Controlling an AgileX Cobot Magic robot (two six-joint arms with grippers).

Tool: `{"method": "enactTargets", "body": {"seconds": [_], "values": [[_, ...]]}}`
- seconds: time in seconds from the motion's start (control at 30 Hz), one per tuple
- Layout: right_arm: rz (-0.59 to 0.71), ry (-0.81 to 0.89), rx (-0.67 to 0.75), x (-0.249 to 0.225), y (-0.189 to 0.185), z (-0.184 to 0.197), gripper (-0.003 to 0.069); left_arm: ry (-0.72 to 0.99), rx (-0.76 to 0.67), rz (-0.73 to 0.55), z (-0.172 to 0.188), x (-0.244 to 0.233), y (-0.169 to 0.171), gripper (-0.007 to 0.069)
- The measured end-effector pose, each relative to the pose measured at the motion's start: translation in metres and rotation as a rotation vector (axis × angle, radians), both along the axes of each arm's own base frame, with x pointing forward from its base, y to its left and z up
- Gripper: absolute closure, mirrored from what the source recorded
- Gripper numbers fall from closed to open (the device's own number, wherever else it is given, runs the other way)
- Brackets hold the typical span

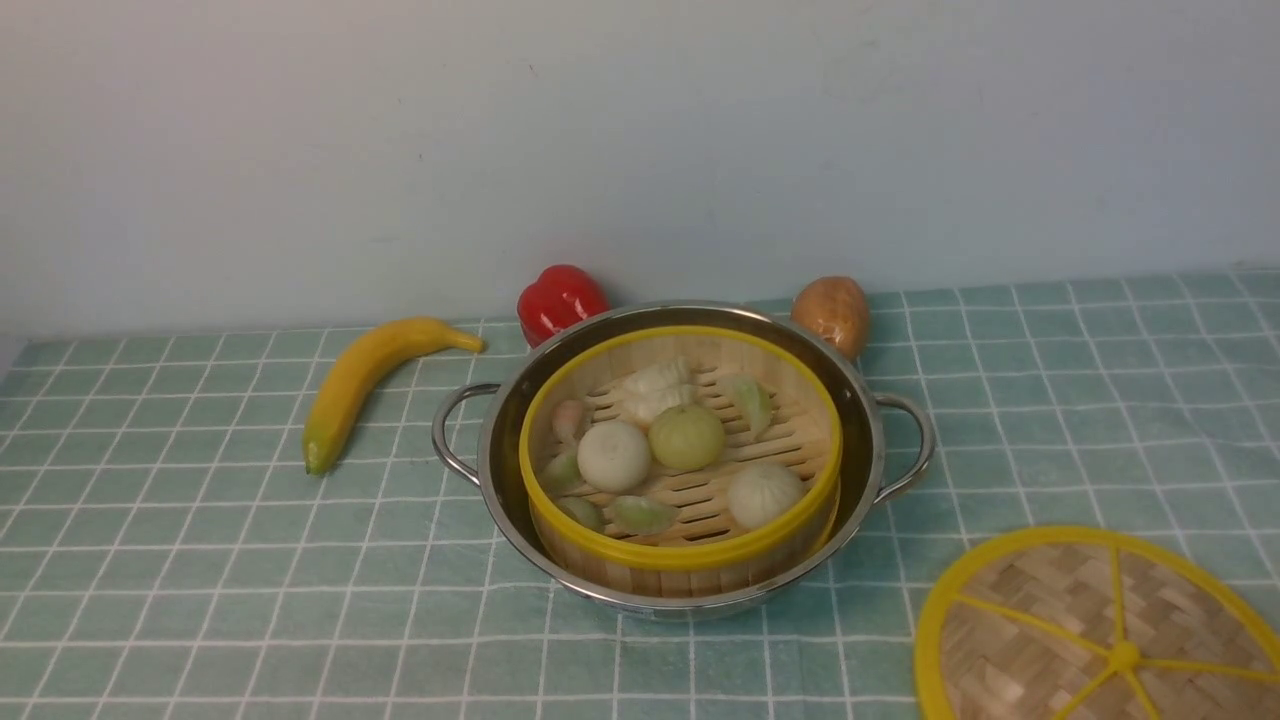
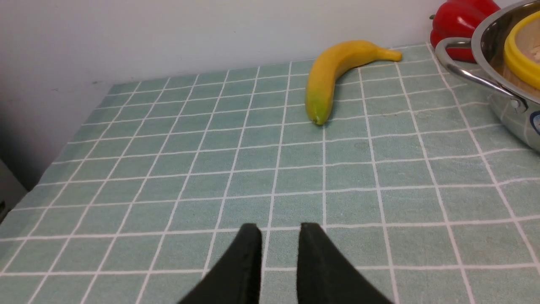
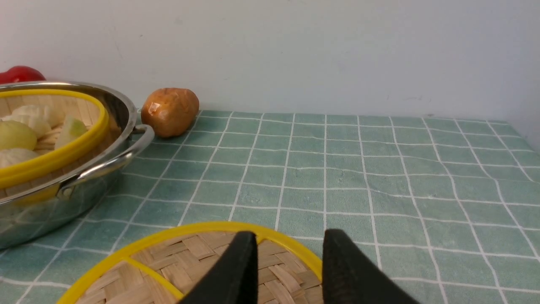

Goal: Place the steamer in the pot on the blue tablecloth, and put the lid on the steamer.
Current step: 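Move the gripper down to the bamboo steamer lid and grasp its center knob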

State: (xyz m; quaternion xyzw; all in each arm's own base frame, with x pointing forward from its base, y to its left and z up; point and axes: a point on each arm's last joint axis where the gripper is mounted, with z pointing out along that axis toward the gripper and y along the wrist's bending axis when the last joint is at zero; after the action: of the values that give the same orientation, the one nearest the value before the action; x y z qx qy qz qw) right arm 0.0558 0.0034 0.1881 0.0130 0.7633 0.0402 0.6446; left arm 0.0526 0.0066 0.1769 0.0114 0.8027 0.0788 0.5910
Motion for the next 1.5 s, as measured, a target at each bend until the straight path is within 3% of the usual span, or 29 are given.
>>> {"method": "enactTargets", "body": {"seconds": [0.27,0.43,0.53,0.73,0.93,1.03,1.07,1.23,1.37,1.5], "values": [[-0.003,-0.039,0.01,0.0,0.0,0.004,0.0417,0.0,0.0,0.0,0.0,0.0,0.0,0.0487],[0.012,-0.178,0.058,-0.011,0.001,0.066,0.0416,0.001,0.006,-0.002,0.0,0.0,0.0,0.0479],[0.037,-0.165,0.076,-0.02,0.004,0.101,0.0416,0.0,0.007,-0.002,0.0,0.0,0.0,0.0476],[0.104,0.008,0.105,-0.025,0.01,0.143,0.0416,0.0,0.008,-0.002,0.0,0.0,0.0,0.0472],[0.168,0.082,0.187,-0.018,0.018,0.151,0.0416,0.0,0.008,-0.002,0.0,0.0,0.0,0.0464],[0.214,0.184,0.098,-0.017,0.021,0.144,0.0416,0.0,0.008,-0.002,0.0,0.0,0.0,0.0455],[0.271,0.3,0.004,-0.014,0.023,0.139,0.0416,0.0,0.008,-0.002,0.0,0.0,0.0,0.0455],[0.367,0.597,-0.151,0.008,0.023,0.128,0.0416,0.0,0.008,-0.002,0.0,0.0,0.0,0.0447],[0.365,0.726,-0.174,0.034,0.021,0.122,0.0414,0.0,0.008,-0.002,0.0,0.0,0.0,0.0445],[0.348,0.839,-0.092,0.081,0.023,0.116,0.0386,0.0,0.008,-0.002,0.0,0.0,0.0,0.0438]]}}
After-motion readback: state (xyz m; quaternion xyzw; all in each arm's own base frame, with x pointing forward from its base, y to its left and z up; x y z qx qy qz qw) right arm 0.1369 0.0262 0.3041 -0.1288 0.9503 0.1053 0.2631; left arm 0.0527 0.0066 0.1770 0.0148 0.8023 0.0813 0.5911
